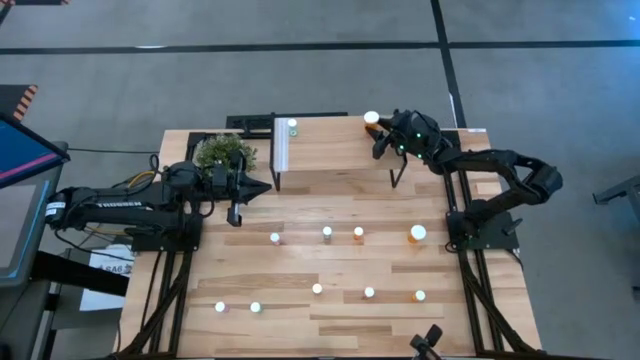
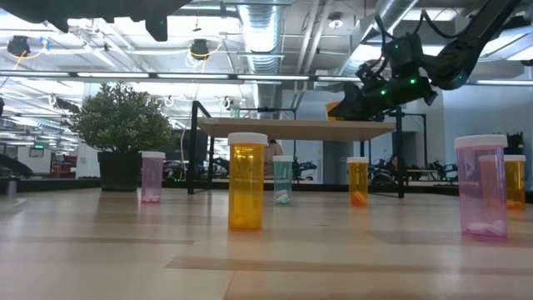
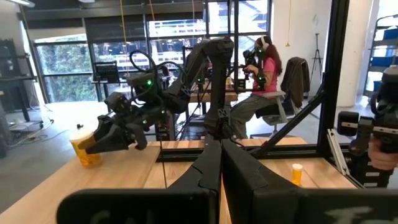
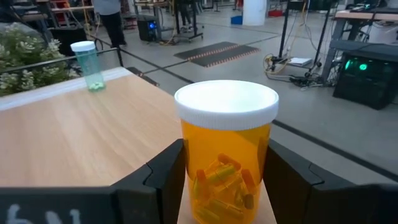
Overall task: Pick and place medicine bottles onto shelf by color
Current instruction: Put the top orange large pill bottle on the shelf
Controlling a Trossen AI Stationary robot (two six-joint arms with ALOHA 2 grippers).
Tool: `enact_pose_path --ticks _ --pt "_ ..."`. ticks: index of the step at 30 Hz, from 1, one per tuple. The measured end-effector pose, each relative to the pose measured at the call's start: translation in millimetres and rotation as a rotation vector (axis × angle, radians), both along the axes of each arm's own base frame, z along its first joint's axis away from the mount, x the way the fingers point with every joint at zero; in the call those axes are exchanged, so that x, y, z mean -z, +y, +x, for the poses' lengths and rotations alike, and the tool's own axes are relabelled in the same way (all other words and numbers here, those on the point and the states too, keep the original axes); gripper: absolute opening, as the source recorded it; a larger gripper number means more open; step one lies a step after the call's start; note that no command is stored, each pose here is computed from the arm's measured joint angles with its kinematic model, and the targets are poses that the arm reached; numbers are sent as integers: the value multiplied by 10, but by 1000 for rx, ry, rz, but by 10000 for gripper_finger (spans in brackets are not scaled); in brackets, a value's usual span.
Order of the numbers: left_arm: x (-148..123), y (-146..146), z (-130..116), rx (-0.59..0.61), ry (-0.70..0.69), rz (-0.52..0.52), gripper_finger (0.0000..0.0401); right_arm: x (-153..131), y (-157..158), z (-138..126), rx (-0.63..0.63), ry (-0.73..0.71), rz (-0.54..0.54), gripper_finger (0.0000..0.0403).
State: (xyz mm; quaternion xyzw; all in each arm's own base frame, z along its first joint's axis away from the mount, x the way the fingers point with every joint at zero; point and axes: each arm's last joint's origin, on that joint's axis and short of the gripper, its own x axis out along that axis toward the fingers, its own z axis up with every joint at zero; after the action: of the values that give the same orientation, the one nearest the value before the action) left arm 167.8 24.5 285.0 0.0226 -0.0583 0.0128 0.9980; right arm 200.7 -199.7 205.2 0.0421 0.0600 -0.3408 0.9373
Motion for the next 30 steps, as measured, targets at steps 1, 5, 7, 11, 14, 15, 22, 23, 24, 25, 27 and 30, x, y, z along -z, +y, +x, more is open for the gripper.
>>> enact_pose_path --ticks 1,5,7,11,14,15,22,23,24,25,27,30 --pt "0 0 0 0 0 0 0 -1 -2 -2 9 1 -2 201" --pt "0 0 0 0 0 0 0 -4 -7 -5 30 -4 -10 201" --pt "0 0 0 0 0 0 0 -3 -9 -8 42 -2 -11 201" --pt "0 0 0 0 0 0 0 3 -10 -9 46 2 -8 205" --pt "0 0 0 0 0 -1 0 5 -10 -9 46 4 -6 214" --pt "1 0 0 0 1 -1 0 5 -7 -7 45 4 -6 217" --pt "1 0 0 0 1 -1 0 6 3 3 41 4 -7 229" --pt "1 0 0 0 1 -1 0 6 4 3 41 4 -6 229" --pt "1 0 0 0 1 -1 0 6 4 3 41 4 -6 229" --pt "1 0 0 0 1 -1 0 6 4 3 41 4 -5 229" --pt "1 0 0 1 1 -1 0 6 4 4 41 4 -5 229" --pt "1 0 0 1 1 -1 0 8 17 15 35 4 -4 230"
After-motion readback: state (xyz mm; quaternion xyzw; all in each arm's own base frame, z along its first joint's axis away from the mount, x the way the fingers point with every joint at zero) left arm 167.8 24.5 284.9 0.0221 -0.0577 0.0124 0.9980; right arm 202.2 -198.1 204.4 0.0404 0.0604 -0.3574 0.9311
